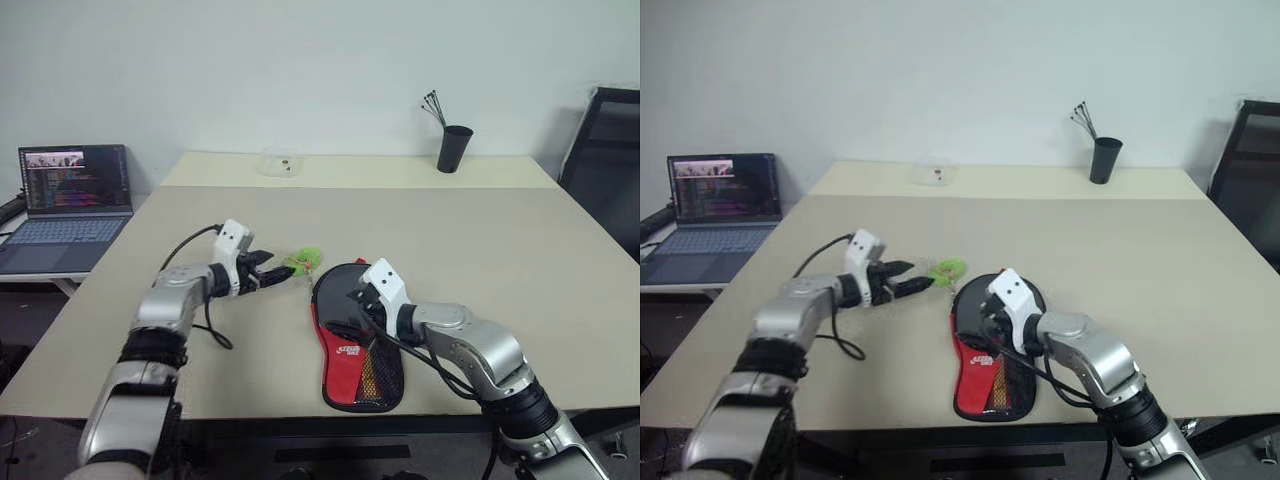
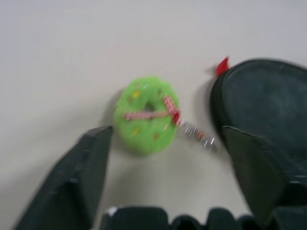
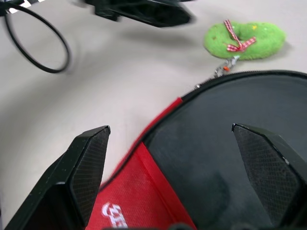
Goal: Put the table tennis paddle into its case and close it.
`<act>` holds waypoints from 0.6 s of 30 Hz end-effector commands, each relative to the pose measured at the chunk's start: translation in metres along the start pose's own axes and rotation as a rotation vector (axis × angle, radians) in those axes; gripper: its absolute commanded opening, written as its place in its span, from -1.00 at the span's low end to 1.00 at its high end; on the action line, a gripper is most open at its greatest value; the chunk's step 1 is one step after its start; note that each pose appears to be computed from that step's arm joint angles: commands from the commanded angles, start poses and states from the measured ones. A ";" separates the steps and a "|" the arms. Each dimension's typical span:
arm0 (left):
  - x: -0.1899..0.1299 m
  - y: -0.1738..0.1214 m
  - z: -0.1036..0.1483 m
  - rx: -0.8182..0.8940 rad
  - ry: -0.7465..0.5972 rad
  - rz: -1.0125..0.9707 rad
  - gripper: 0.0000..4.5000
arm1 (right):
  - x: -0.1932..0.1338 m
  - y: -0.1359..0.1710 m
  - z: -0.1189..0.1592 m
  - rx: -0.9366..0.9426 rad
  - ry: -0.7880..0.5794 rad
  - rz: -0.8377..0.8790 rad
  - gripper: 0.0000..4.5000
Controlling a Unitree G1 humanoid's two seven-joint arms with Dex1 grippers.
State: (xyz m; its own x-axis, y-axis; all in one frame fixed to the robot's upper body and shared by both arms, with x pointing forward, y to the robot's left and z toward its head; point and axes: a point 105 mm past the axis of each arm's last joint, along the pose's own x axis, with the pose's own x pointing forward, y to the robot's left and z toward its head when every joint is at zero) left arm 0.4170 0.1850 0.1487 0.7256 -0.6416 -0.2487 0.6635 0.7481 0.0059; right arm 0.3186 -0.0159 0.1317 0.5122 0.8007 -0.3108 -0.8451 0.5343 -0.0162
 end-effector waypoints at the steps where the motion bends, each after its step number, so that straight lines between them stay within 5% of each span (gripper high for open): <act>1: 0.009 0.008 0.011 0.002 -0.010 0.039 0.98 | -0.003 0.000 0.007 -0.021 -0.034 -0.015 1.00; 18: 0.046 -0.001 -0.016 -0.099 0.113 0.077 0.98 | 0.000 0.000 0.005 -0.012 -0.035 -0.050 1.00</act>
State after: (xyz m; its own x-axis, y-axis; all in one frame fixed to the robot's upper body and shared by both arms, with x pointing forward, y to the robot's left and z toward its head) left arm 0.4436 0.1635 0.1147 0.7418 -0.5545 -0.3773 0.5729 0.8163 -0.0733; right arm 0.3210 -0.0157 0.1266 0.5512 0.7727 -0.3149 -0.8193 0.5727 -0.0287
